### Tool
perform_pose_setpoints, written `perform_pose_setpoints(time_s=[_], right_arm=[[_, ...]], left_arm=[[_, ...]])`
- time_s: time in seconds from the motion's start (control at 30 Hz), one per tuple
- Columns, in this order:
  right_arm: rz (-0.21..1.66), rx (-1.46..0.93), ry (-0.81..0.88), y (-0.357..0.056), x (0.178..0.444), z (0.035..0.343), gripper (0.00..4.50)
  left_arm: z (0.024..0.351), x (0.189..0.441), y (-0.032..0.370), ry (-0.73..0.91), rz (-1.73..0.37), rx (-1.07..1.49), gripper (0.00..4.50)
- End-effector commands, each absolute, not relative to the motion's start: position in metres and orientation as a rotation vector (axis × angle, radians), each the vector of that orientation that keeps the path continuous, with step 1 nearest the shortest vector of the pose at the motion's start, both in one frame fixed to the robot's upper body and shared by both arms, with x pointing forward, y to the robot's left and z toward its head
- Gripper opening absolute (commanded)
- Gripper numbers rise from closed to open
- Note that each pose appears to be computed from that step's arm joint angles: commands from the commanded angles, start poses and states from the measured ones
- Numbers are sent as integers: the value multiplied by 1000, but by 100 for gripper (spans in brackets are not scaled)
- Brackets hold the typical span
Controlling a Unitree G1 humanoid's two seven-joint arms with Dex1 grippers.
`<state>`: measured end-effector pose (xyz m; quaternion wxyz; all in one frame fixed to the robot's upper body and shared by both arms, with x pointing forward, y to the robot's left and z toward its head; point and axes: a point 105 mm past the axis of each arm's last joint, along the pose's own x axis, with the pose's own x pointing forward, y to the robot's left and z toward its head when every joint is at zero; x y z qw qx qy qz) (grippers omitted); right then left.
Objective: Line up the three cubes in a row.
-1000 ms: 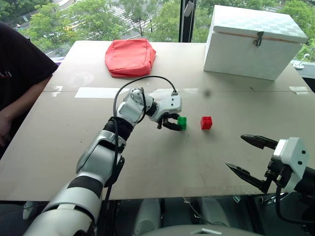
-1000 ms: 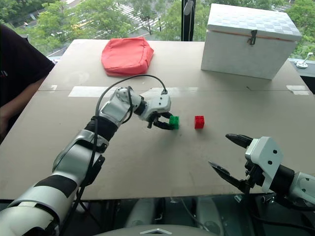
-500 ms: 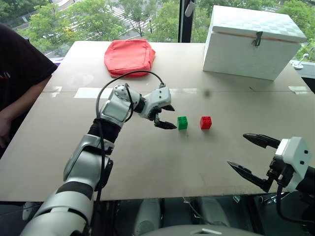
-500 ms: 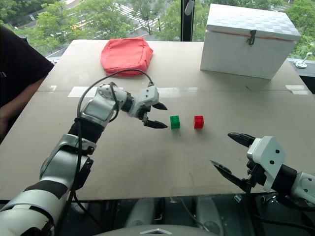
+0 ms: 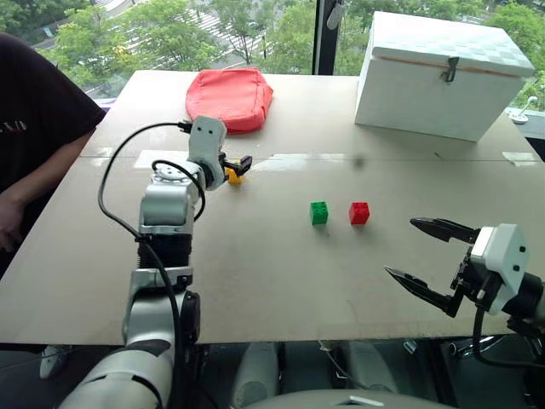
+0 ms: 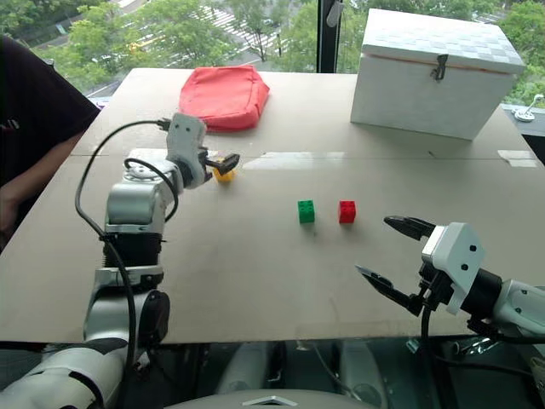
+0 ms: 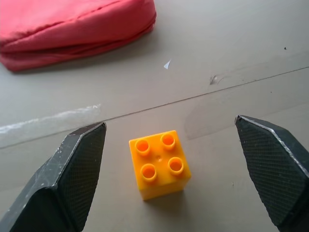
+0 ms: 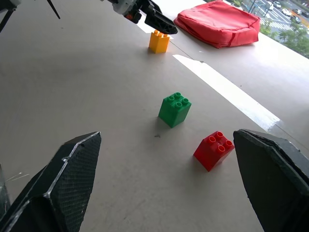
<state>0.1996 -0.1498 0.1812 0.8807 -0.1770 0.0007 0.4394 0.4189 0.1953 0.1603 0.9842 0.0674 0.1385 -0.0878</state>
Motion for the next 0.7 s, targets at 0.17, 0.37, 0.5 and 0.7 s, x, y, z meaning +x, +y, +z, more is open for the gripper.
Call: perform_pose_setpoints(time_s=[0.17,0.37,0.5,0.7], right_arm=[[939,-397,-28,-148,203,188,450],[929,-407,-29,-149,203,191,450],[920,-408,-24,-148,201,189,450],[921,-401,-18,-149,197,190,450]], left_arm=[[166,430,194,218,-114,145,440],[155,435,197,238,-109,163,309],[159,439,196,198,-148,173,136],[175,415,164,114,-637,244,132]])
